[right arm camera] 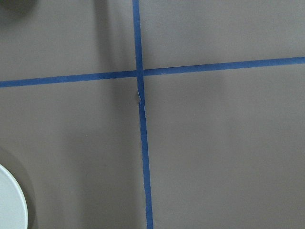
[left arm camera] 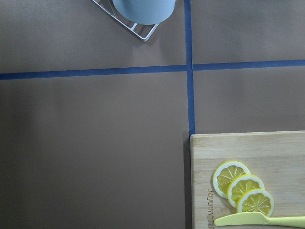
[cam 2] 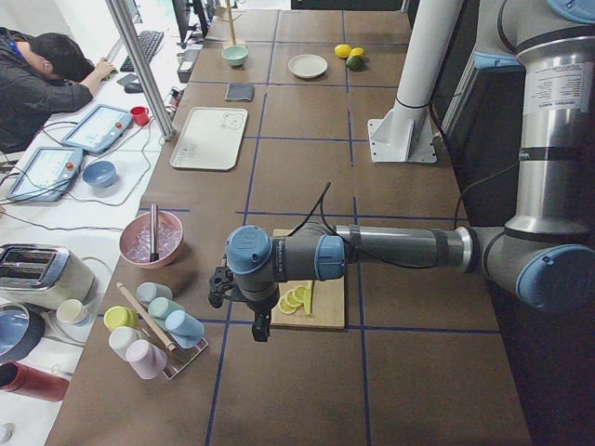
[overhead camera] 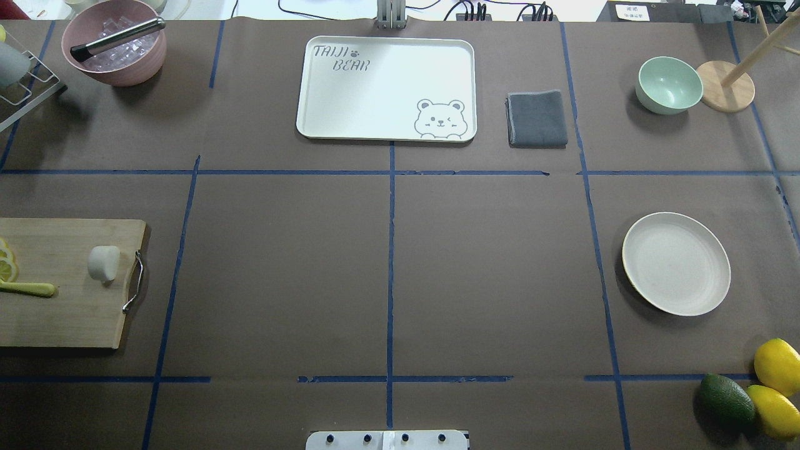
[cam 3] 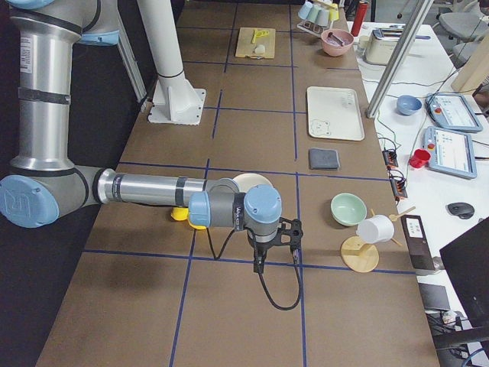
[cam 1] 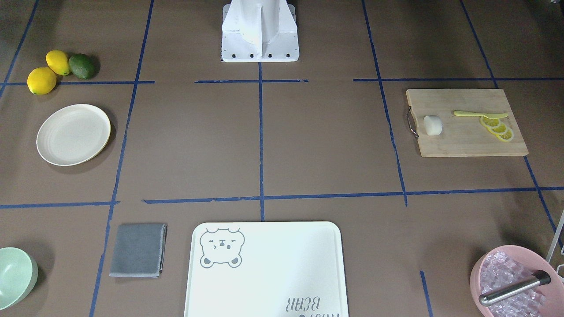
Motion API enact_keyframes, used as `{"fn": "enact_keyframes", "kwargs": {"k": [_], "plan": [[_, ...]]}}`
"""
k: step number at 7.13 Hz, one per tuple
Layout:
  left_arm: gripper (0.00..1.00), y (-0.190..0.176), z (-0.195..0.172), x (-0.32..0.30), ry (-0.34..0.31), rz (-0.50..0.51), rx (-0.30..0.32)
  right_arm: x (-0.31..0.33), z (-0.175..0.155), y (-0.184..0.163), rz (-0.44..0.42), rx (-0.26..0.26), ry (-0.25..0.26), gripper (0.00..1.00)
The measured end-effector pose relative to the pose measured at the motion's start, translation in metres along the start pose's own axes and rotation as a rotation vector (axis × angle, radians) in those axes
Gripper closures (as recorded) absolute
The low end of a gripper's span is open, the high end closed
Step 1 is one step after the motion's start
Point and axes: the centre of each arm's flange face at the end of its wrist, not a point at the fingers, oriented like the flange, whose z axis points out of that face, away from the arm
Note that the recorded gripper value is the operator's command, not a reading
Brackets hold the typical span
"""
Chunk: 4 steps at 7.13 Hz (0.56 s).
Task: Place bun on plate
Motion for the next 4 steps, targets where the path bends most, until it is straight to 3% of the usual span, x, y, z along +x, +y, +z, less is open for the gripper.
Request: {"fn": "enact_keyframes", "kwargs": {"k": [4], "plan": [[0.00, -0.0004, -0.0022, 0.0020, -0.001, 0.002, 0.004, -0.0015, -0.0007, -0.0002, 0.007, 0.002, -0.008, 0.00]]}}
